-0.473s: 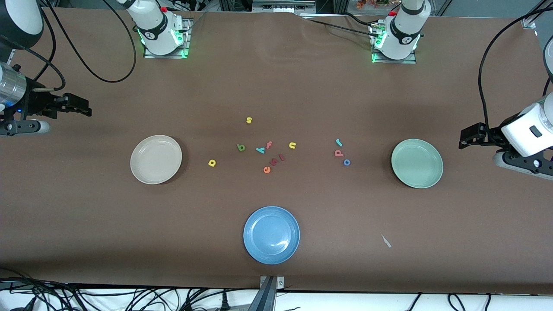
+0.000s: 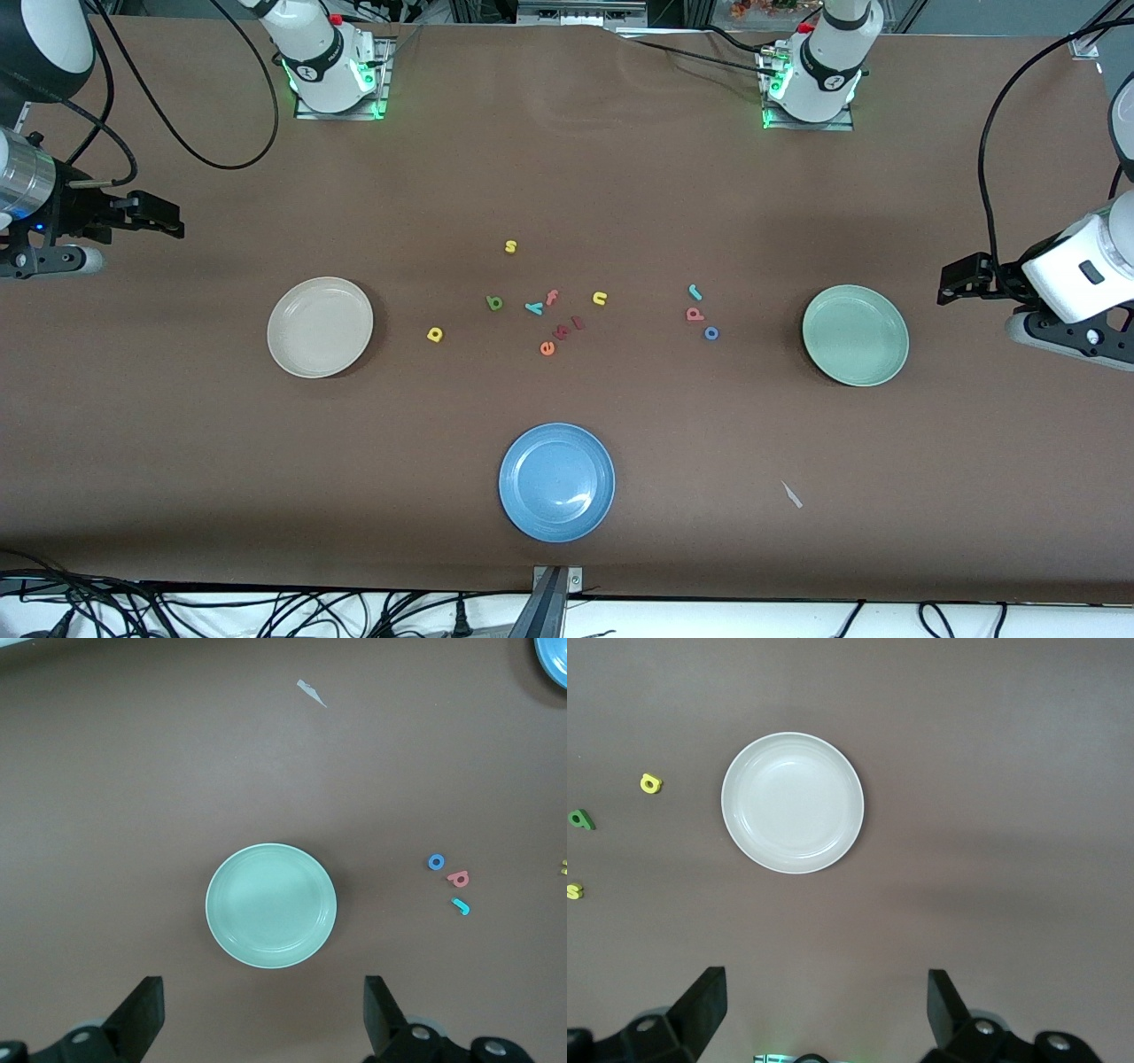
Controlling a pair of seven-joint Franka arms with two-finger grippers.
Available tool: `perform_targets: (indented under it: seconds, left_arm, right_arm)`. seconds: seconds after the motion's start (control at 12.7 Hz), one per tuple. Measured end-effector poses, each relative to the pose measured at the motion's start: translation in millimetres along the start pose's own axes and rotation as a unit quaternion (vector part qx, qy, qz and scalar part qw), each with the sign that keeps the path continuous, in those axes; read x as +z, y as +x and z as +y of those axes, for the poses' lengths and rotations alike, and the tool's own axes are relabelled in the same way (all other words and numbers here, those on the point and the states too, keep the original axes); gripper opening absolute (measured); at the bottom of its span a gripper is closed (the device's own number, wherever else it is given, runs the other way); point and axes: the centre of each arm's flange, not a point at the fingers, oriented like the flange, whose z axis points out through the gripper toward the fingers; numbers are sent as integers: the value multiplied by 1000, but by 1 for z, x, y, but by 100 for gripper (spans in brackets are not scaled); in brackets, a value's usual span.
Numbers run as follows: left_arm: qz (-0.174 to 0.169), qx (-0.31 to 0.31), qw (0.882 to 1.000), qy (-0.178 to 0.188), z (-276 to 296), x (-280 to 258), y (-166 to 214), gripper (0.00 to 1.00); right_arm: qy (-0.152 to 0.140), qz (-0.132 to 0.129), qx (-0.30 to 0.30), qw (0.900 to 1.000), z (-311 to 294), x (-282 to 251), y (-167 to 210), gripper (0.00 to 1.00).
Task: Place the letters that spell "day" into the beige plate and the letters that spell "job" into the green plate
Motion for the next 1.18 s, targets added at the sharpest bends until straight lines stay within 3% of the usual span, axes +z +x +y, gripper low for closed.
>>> perform_targets:
  seconds: [1.18]
  left_arm:
    - [0, 4, 1000, -1, 4, -1, 0, 100]
  right_arm:
    - [1, -4, 4, 1000, 5, 5, 2, 100]
